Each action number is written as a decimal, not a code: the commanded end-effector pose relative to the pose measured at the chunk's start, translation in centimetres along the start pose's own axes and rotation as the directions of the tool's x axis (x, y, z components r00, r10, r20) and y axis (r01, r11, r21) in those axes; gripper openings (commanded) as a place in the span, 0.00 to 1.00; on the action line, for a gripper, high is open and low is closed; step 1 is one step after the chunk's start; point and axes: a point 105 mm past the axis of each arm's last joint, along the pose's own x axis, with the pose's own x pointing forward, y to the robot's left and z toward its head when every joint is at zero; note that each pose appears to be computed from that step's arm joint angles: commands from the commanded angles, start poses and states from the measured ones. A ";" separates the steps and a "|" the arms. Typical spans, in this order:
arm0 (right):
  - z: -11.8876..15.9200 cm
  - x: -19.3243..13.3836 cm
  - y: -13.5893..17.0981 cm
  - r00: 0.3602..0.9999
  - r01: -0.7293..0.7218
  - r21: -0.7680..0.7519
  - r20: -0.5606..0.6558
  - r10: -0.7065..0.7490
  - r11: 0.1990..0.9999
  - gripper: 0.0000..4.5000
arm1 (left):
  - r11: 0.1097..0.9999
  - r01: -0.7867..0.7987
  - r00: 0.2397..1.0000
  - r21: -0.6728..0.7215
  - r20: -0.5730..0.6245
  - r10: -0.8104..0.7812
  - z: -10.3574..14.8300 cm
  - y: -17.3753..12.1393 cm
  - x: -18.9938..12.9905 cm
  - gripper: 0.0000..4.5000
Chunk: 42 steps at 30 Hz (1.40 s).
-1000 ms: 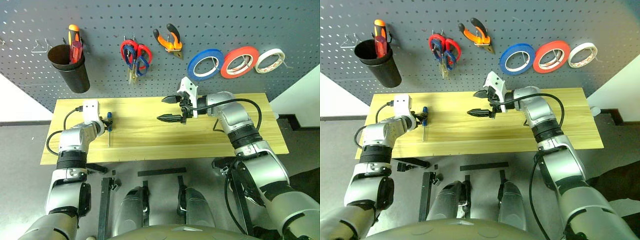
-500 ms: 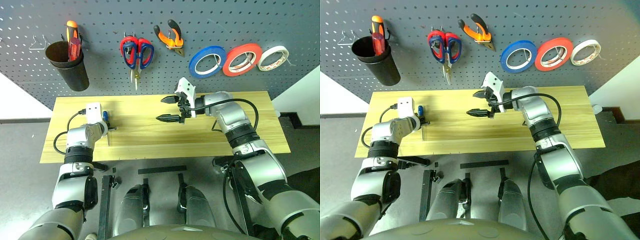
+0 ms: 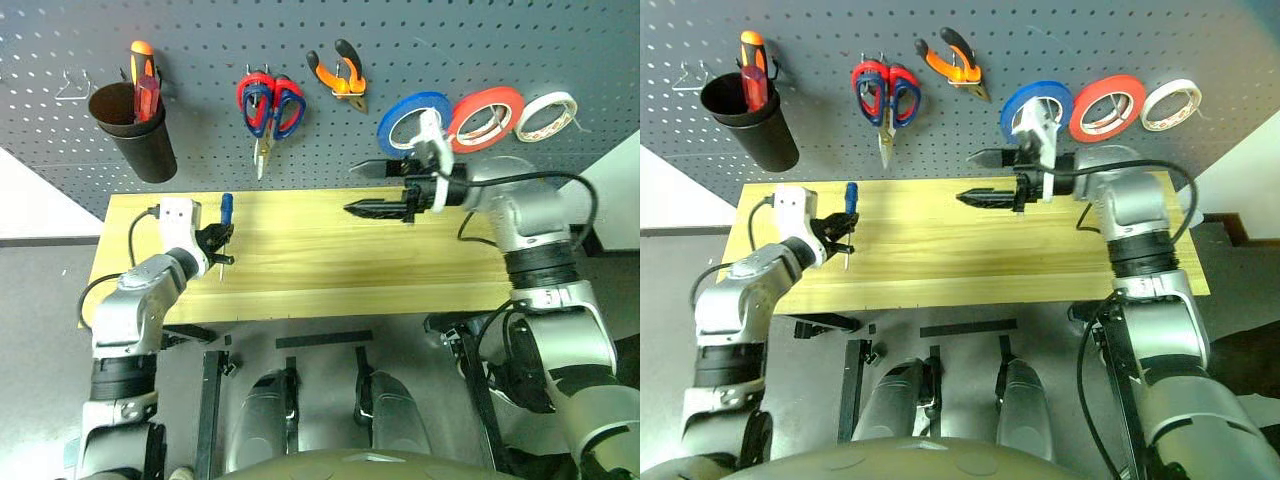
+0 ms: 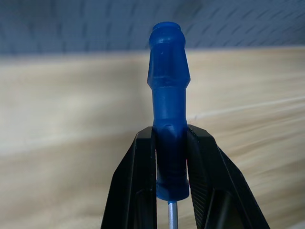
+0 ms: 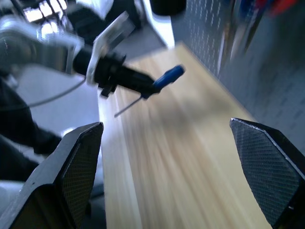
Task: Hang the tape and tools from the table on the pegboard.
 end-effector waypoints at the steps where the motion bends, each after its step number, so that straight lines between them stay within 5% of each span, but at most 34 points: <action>1: 2.4 -1.6 1.2 0.995 -0.019 -0.012 0.098 0.020 1.000 1.00 | 0.995 0.096 0.986 0.032 0.135 -0.099 2.9 -1.2 -2.3 0.12; 15: 7.7 -3.2 1.5 0.966 0.044 -0.089 0.258 -0.019 0.995 1.00 | 0.947 0.162 0.681 0.279 0.663 -0.312 15.3 -2.2 -7.2 0.12; 19: 8.8 -3.1 1.6 0.957 0.039 -0.104 0.291 -0.007 0.994 1.00 | 0.950 0.134 0.577 0.283 0.757 -0.307 19.8 -1.4 -8.4 0.12; 23: 9.1 -3.0 1.5 0.953 0.042 -0.108 0.304 -0.007 0.993 1.00 | 0.961 0.079 0.560 0.266 0.785 -0.264 22.1 0.6 -8.4 0.12; 31: 8.8 -2.8 1.4 0.950 0.059 -0.105 0.310 -0.024 0.993 1.00 | 0.964 -0.021 0.639 0.267 0.745 -0.192 22.8 3.6 -5.7 0.12; 42: 8.4 -2.9 0.9 0.960 0.078 -0.088 0.274 -0.051 0.993 1.00 | 0.968 -0.117 0.741 0.224 0.668 -0.066 19.4 7.2 -1.9 0.12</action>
